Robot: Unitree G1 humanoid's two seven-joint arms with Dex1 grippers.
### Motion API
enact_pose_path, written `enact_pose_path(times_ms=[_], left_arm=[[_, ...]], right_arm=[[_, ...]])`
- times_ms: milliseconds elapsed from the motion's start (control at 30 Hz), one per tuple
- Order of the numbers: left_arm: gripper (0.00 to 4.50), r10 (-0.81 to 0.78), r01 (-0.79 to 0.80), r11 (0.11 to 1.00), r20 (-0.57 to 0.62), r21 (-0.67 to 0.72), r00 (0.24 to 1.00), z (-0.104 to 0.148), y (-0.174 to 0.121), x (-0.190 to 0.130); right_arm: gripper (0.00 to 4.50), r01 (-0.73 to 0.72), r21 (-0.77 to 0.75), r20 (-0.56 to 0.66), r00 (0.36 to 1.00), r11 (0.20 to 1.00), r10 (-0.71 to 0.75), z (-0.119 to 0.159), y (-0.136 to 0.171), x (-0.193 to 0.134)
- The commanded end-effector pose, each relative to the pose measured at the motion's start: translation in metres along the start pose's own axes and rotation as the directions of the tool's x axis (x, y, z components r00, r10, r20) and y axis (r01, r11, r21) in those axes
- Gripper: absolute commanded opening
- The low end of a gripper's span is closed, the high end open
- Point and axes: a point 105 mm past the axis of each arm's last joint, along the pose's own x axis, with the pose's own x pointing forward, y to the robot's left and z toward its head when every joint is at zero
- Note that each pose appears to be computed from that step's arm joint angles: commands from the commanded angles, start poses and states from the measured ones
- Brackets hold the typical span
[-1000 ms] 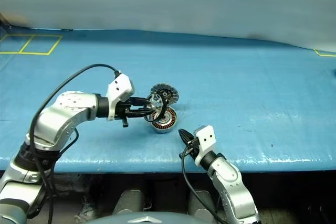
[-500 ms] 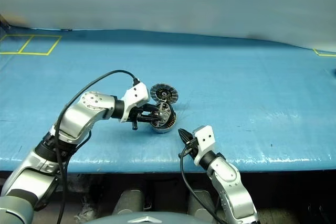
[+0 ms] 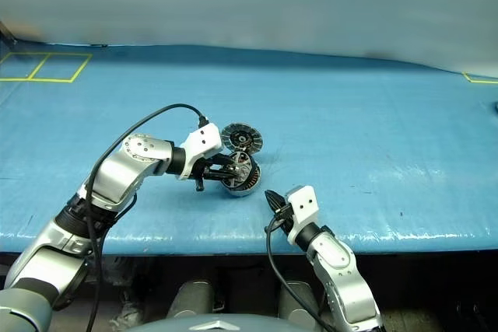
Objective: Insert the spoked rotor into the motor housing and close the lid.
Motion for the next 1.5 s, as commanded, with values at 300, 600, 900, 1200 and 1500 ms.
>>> enact_pose_path(times_ms=[300,600,900,1200,1500], left_arm=[[2.01,0.025,-0.025,1.000,0.003,-0.007,1.000,0.008,0.008,-0.008],[3.91,-0.004,0.003,1.000,0.072,0.022,0.997,0.025,0.002,-0.010],[2.08,-0.030,0.058,0.993,0.256,-0.101,0.966,0.032,-0.025,-0.025],[0.02,0.308,-0.216,0.930,0.308,-0.298,0.900,-0.011,-0.057,-0.020],[0.02,0.534,-0.394,0.839,0.429,-0.376,0.728,-0.032,-0.088,-0.017]], right_arm=[[0.00,-0.002,-0.019,0.012,1.000,1.000,0.003,0.005,0.001,0.003],[0.00,0.009,-0.021,-0.002,1.000,1.000,-0.009,0.005,-0.004,0.002],[0.00,0.088,-0.025,0.053,0.995,0.996,-0.087,0.030,-0.023,0.005],[0.00,0.235,-0.284,-0.030,0.967,0.930,-0.254,0.076,-0.059,0.045],[0.00,0.109,-0.400,-0.052,0.989,0.910,-0.141,0.130,-0.076,0.108]])
